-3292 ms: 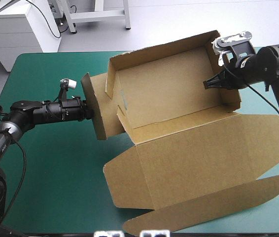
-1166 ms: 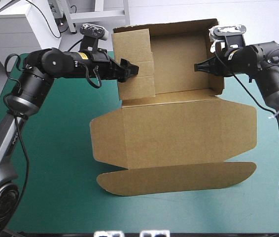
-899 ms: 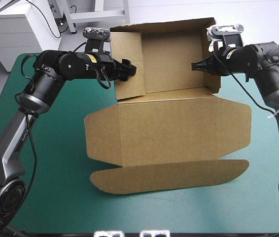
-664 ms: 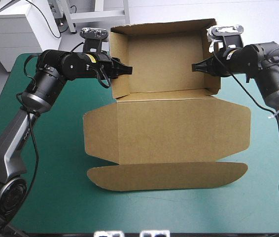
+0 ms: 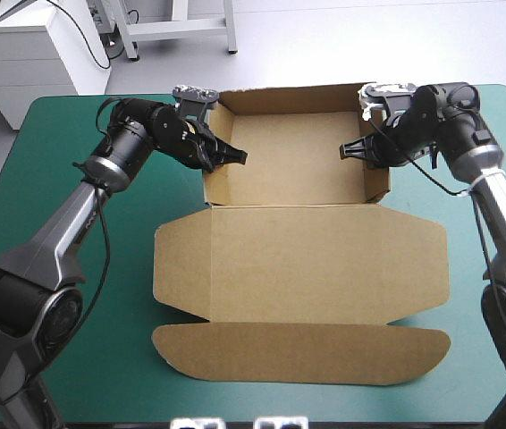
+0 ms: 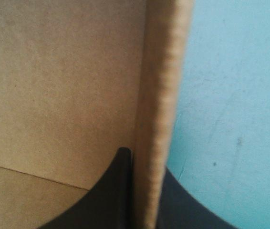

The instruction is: Fold the box

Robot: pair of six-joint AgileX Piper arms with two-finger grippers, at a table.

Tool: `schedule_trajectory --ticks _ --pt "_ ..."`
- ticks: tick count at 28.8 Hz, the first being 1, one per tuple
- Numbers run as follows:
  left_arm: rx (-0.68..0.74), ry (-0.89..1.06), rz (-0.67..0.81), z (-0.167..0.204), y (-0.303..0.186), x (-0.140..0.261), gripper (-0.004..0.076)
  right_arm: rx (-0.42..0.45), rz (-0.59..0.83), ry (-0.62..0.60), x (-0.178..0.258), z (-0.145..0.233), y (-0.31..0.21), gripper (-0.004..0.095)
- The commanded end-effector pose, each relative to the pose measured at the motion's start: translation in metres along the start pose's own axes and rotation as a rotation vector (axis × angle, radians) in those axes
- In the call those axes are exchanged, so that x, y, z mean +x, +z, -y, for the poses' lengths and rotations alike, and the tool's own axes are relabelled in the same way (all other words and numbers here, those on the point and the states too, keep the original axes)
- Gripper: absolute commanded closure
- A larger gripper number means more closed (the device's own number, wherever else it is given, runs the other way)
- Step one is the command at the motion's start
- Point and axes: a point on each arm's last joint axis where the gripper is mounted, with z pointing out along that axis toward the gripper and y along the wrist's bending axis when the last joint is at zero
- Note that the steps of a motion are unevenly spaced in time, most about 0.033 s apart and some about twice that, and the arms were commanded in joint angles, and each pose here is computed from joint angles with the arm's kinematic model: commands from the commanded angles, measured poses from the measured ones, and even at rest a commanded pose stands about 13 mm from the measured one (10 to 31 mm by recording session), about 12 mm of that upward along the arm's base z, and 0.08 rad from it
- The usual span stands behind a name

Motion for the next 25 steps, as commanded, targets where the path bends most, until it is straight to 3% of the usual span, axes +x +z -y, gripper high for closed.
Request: schedule_trajectory --ticks 1,7,20,22,25 --pt "0.045 0.077 -0.003 0.009 -0.004 -0.003 0.073 -0.039 -0.01 -0.043 -0.004 -0.002 0.005 0.0922" --pt "0.057 0.07 -0.22 0.002 0.041 0.016 0.073 -0.105 -0.149 -0.027 0.0 -0.004 0.05 0.0922" --pt "0.071 0.054 -0.254 0.001 0.058 0.019 0.0724 -0.059 -0.172 -0.044 0.001 0.002 0.064 0.0921" --pt "0.116 0.07 -0.257 0.005 0.058 0.02 0.0696 -0.047 -0.175 -0.055 0.001 0.003 0.064 0.0898" --pt "0.158 0.072 -0.24 0.008 0.056 0.018 0.0581 -0.039 -0.198 -0.067 0.003 0.004 0.064 0.0747"
